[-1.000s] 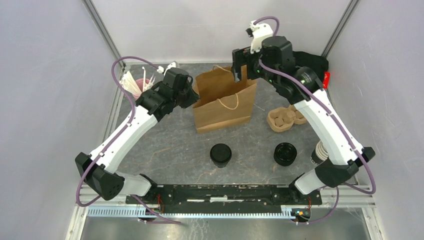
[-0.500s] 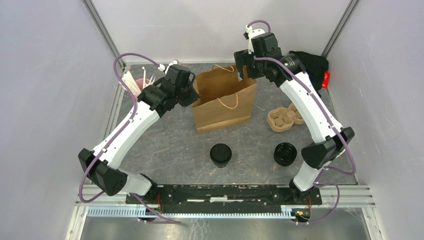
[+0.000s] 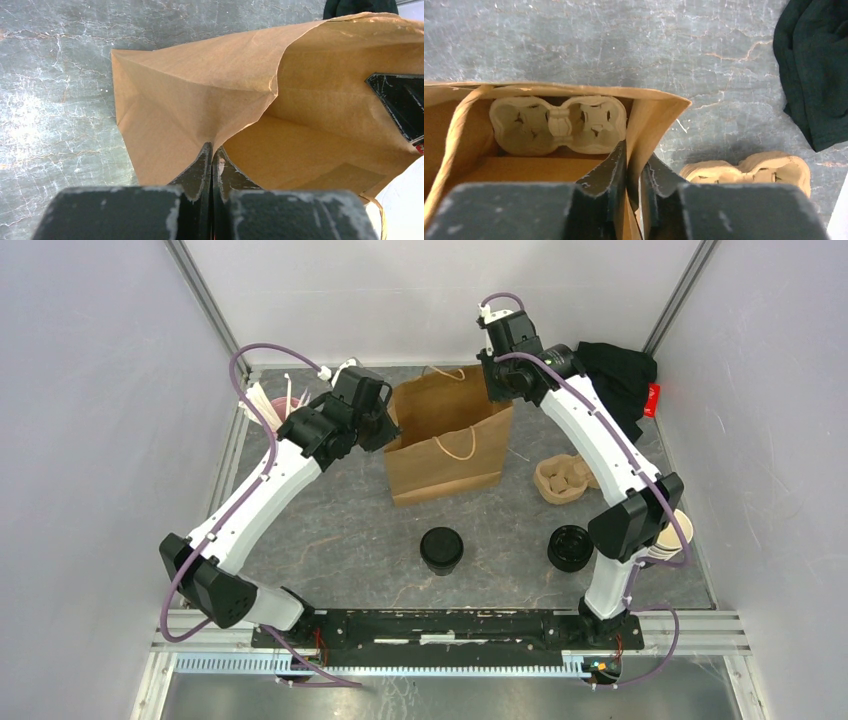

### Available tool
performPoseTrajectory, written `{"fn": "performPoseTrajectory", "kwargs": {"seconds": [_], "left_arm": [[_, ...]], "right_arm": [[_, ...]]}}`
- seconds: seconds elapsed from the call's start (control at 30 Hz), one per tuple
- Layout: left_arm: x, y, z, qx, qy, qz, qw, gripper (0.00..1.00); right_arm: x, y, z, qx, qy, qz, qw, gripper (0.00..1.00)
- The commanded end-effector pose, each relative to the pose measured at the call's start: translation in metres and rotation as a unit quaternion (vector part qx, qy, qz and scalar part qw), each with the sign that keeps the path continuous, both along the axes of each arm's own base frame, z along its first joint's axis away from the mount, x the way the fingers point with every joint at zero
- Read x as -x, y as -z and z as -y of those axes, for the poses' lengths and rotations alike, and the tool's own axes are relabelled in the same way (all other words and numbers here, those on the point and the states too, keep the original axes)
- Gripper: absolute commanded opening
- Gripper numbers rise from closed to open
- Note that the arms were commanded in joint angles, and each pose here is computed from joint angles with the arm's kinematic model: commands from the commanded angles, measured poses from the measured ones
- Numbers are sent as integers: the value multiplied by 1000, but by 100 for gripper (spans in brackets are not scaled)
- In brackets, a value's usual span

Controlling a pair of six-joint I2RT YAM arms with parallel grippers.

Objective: Pack the takeout coffee

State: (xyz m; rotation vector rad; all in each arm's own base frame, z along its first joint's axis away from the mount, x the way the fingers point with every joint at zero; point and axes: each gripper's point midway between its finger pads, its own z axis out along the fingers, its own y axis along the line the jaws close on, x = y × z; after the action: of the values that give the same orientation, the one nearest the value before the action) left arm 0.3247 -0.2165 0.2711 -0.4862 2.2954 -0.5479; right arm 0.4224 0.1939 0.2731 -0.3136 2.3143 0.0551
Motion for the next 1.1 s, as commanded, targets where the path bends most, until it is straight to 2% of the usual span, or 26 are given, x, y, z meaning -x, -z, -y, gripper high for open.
{"fn": "performPoseTrajectory", "kwargs": {"seconds": [0.0, 0.07, 0.17, 0.27, 0.37, 0.47, 0.5, 0.63, 0.77, 0.9, 0.97, 1.07], "left_arm": [[-11, -16, -2, -16, 7, 33, 999, 2], [-19, -32, -1, -12, 6, 60, 998, 2], [-32, -62, 1, -6, 9, 120, 993, 2], [-45, -91, -4, -3, -4, 195, 981, 2], [-47, -114, -10, 9, -13, 267, 964, 2], [-43, -109, -18, 23, -23, 325, 945, 2], [-39, -110, -23, 23, -24, 346, 937, 2], [-36, -103, -32, 19, -34, 387, 921, 2], [-32, -101, -32, 11, -23, 395, 918, 2], [-25, -98, -36, 22, -25, 399, 916, 2], [-23, -93, -41, 25, -38, 383, 923, 2], [-22, -78, -54, 22, -87, 308, 947, 2]], "right_arm": [[-11, -40, -1, -24, 0, 70, 997, 14], [-16, -64, -10, -44, -25, 106, 993, 1], [-19, -101, -18, -66, -57, 175, 981, 0], [-15, -130, -22, -84, -94, 256, 958, 0], [-2, -159, -26, -107, -134, 355, 919, 0], [17, -177, -39, -128, -196, 450, 862, 0], [20, -180, -40, -130, -201, 469, 850, 0], [15, -187, -49, -128, -219, 483, 838, 0], [16, -185, -59, -142, -240, 485, 829, 0], [16, -169, -63, -143, -250, 468, 836, 0], [14, -163, -59, -151, -232, 452, 848, 0], [1, -148, -43, -146, -164, 391, 894, 0]]}}
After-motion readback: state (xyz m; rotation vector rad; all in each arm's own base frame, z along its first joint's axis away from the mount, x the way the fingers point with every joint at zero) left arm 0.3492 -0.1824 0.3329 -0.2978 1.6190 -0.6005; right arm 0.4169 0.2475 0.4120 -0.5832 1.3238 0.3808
